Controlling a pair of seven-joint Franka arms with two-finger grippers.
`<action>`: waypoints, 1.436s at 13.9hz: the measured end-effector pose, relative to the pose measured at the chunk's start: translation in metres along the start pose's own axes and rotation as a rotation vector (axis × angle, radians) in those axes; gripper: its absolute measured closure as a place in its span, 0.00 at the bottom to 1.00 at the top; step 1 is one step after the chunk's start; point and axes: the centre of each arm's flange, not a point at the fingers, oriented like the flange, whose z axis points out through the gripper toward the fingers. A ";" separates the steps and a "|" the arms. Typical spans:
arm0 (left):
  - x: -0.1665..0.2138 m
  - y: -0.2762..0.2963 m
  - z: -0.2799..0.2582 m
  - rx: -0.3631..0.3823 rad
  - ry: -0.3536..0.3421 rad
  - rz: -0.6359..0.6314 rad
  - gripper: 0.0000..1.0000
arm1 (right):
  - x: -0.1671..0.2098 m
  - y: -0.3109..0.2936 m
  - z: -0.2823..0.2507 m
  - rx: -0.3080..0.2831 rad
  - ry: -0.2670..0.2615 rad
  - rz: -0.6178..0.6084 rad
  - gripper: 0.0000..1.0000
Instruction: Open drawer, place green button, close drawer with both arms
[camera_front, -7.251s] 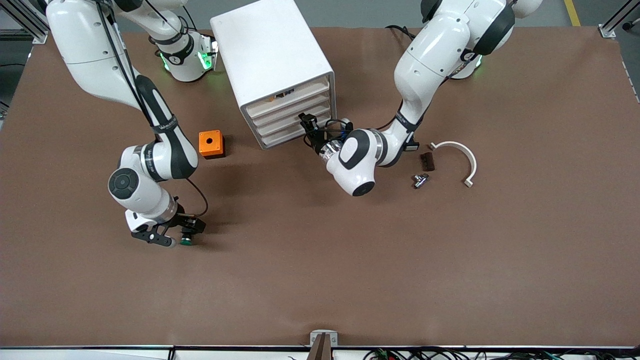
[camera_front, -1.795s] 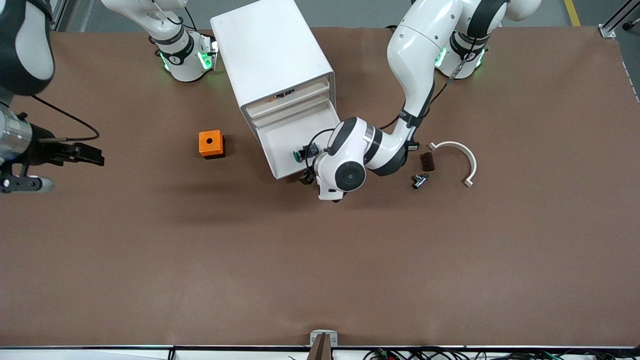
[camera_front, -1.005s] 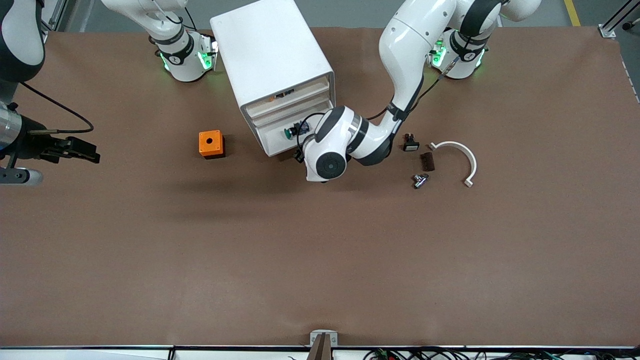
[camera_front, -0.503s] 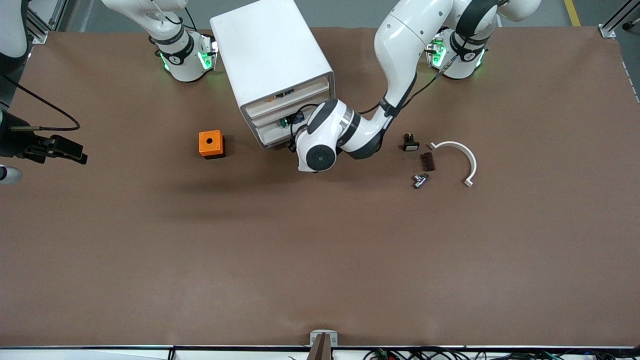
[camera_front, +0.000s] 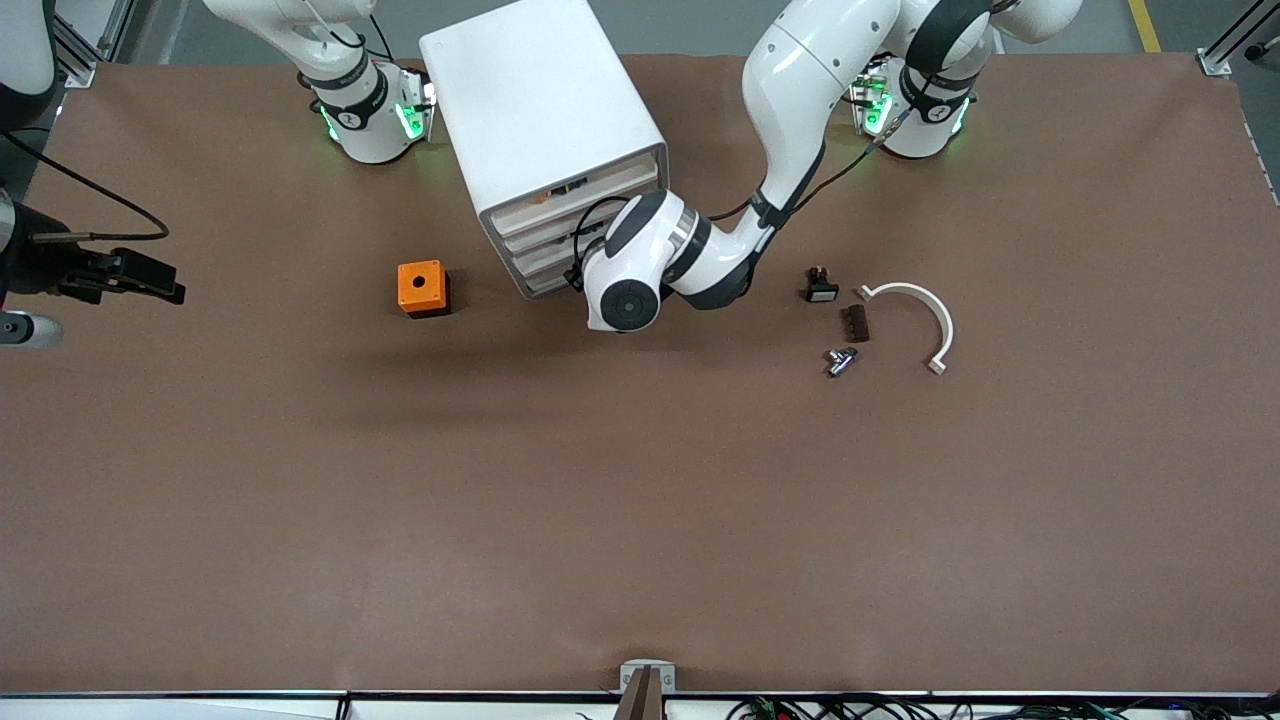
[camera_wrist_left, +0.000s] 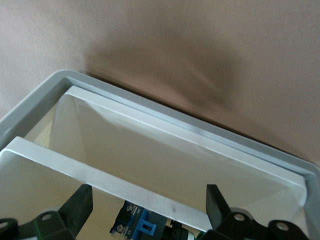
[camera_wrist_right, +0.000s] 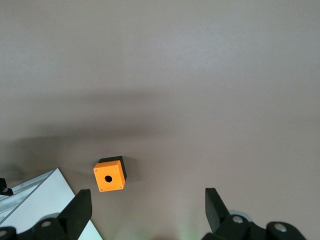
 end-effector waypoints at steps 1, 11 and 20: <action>-0.002 0.000 0.002 0.003 -0.002 -0.003 0.00 | -0.003 0.000 -0.002 0.000 0.003 0.000 0.00; 0.005 0.000 -0.022 -0.034 -0.002 -0.015 0.00 | -0.046 0.001 -0.034 0.006 0.061 0.000 0.00; 0.090 -0.052 -0.208 -0.247 0.190 -0.087 0.00 | -0.062 0.003 -0.037 0.009 0.065 0.001 0.00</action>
